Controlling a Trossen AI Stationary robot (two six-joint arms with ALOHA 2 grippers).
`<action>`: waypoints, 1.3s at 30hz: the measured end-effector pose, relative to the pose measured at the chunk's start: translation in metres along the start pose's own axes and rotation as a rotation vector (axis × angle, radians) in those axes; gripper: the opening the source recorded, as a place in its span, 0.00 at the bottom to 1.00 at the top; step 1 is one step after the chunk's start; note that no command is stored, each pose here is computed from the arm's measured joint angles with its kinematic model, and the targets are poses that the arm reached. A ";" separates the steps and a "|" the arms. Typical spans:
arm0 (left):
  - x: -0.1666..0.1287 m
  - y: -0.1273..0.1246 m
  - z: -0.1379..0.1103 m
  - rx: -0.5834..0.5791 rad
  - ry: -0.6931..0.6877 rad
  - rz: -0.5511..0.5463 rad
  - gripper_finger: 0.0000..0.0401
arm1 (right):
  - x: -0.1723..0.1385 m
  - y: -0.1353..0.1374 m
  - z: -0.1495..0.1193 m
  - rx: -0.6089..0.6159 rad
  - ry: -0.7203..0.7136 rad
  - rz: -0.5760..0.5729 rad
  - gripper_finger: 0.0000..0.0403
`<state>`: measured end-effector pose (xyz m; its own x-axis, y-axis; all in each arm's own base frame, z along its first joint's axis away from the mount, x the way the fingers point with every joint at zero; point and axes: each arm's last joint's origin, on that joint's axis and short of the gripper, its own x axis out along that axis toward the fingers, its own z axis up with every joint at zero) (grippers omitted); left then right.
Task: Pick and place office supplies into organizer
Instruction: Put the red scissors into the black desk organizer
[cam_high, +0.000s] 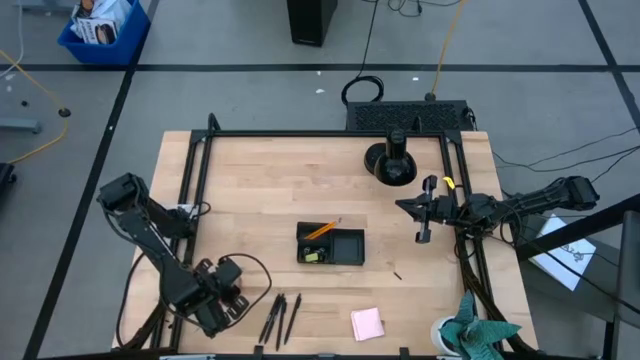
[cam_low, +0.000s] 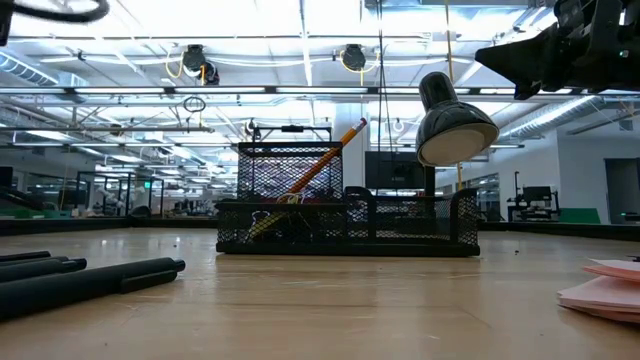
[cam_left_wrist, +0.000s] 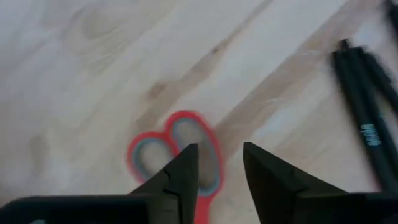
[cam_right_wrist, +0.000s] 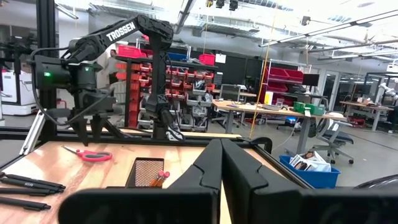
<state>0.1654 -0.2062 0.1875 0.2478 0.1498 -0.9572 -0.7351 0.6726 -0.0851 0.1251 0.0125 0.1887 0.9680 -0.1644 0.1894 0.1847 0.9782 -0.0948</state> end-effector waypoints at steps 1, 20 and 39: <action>0.000 -0.002 0.001 0.004 -0.005 -0.016 0.35 | 0.000 0.000 0.000 0.000 0.000 0.000 0.00; 0.028 -0.007 -0.007 0.052 0.130 0.115 0.38 | 0.000 0.000 0.000 0.000 0.001 0.000 0.00; 0.035 -0.005 -0.010 0.073 0.149 0.177 0.38 | 0.000 0.000 0.000 0.000 0.000 0.000 0.00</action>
<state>0.1714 -0.2112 0.1522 0.0199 0.1649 -0.9861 -0.7102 0.6966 0.1022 0.1251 0.0125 0.1887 0.9680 -0.1644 0.1898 0.1847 0.9782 -0.0947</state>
